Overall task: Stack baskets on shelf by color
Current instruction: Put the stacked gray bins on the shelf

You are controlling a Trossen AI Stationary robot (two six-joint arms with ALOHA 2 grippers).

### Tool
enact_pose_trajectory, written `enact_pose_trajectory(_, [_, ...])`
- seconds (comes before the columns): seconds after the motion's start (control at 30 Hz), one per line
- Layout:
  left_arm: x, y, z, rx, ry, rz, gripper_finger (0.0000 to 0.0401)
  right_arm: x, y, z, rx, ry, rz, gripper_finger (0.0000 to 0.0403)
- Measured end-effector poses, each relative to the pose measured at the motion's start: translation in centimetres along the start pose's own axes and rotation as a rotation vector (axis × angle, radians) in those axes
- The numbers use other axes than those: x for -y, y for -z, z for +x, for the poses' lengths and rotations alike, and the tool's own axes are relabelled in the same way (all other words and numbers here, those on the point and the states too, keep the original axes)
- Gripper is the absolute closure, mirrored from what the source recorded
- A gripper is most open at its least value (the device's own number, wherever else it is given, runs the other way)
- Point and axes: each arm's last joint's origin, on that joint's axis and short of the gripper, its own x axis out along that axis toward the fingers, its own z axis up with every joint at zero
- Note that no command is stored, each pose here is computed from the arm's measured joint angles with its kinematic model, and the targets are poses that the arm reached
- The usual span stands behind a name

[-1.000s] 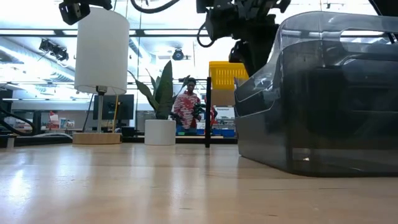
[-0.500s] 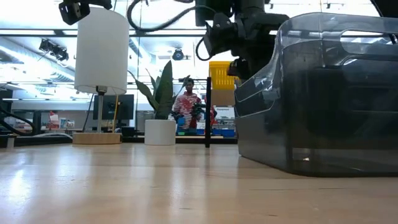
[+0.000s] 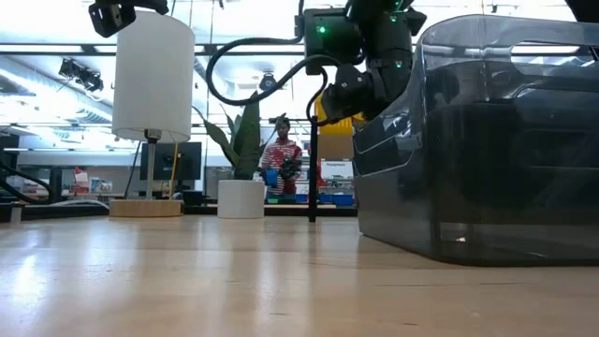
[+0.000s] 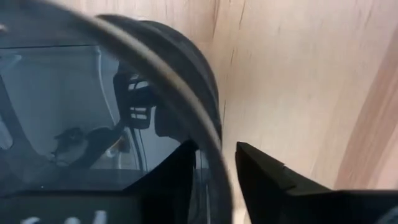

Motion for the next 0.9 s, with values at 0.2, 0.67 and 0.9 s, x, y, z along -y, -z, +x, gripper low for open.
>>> enact_pose_trajectory(0.2, [-0.1,0.1,0.0,-0.010,-0.009,0.008,0.0380,0.0,-0.1,-0.1,0.000,-0.007,-0.029,0.0360])
enact_pose_trajectory(0.67, [-0.2,0.2,0.0,-0.023,-0.019,0.086,0.0388,2.0,1.0,-3.8,-0.019,-0.064,0.007,0.0390])
enact_pose_trajectory(0.9, [-0.4,-0.2,0.1,0.033,-0.062,0.154,0.0386,1.9,4.5,-8.8,0.018,-0.066,0.095,0.0390])
